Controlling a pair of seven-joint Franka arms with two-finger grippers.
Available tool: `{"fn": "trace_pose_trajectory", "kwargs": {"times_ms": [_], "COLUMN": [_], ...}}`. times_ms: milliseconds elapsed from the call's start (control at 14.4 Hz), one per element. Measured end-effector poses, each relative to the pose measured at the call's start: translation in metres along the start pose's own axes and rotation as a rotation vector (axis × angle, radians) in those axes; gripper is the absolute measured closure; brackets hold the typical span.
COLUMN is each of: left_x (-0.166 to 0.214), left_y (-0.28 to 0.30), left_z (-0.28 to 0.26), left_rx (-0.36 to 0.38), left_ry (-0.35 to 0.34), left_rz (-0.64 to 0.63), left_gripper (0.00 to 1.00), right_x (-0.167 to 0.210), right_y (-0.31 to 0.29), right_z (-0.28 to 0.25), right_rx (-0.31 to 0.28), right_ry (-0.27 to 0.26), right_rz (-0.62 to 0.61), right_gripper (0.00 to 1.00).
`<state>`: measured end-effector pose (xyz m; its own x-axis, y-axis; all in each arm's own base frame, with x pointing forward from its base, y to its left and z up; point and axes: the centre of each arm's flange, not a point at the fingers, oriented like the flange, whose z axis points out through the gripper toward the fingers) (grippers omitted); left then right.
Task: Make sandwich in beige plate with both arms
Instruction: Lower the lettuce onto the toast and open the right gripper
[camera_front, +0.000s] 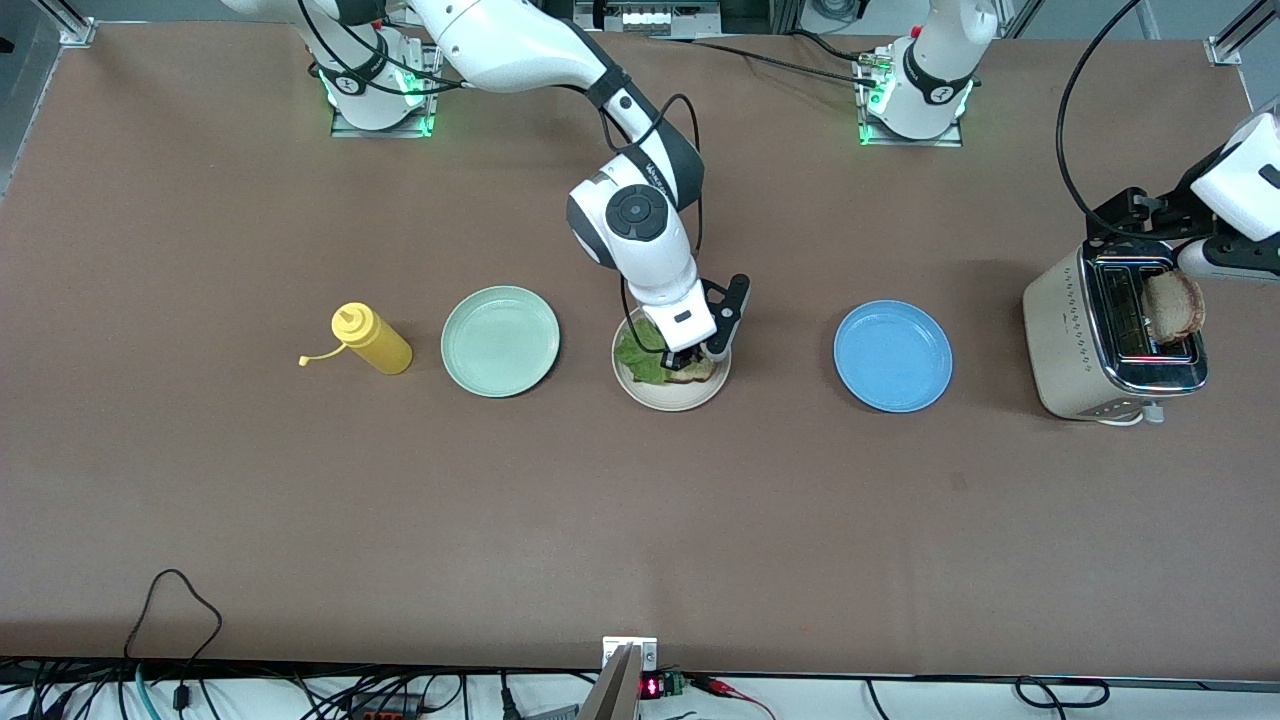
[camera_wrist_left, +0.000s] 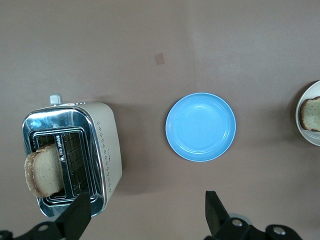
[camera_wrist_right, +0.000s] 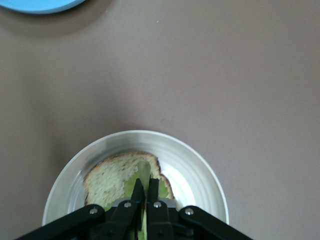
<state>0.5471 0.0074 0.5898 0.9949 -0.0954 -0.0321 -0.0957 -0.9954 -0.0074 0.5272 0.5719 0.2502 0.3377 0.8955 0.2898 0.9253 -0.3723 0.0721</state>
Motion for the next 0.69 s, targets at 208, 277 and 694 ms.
{"fn": "trace_pose_trajectory", "kwargs": {"times_ms": [208, 277, 694], "left_x": [0.000, 0.000, 0.000], "left_y": [0.000, 0.000, 0.000], "left_z": [0.000, 0.000, 0.000], "left_rx": [0.000, 0.000, 0.000], "left_ry": [0.000, 0.000, 0.000], "left_rz": [0.000, 0.000, 0.000], "left_gripper": [0.00, 0.00, 0.00], "right_x": [0.002, 0.002, 0.016], "right_y": [-0.001, 0.000, 0.024], "right_z": [0.008, 0.009, -0.043], "right_rx": [-0.027, -0.036, -0.013], "right_ry": [0.046, 0.060, 0.053], "right_rz": [0.003, 0.004, 0.072], "right_gripper": [0.93, 0.84, 0.26]}}
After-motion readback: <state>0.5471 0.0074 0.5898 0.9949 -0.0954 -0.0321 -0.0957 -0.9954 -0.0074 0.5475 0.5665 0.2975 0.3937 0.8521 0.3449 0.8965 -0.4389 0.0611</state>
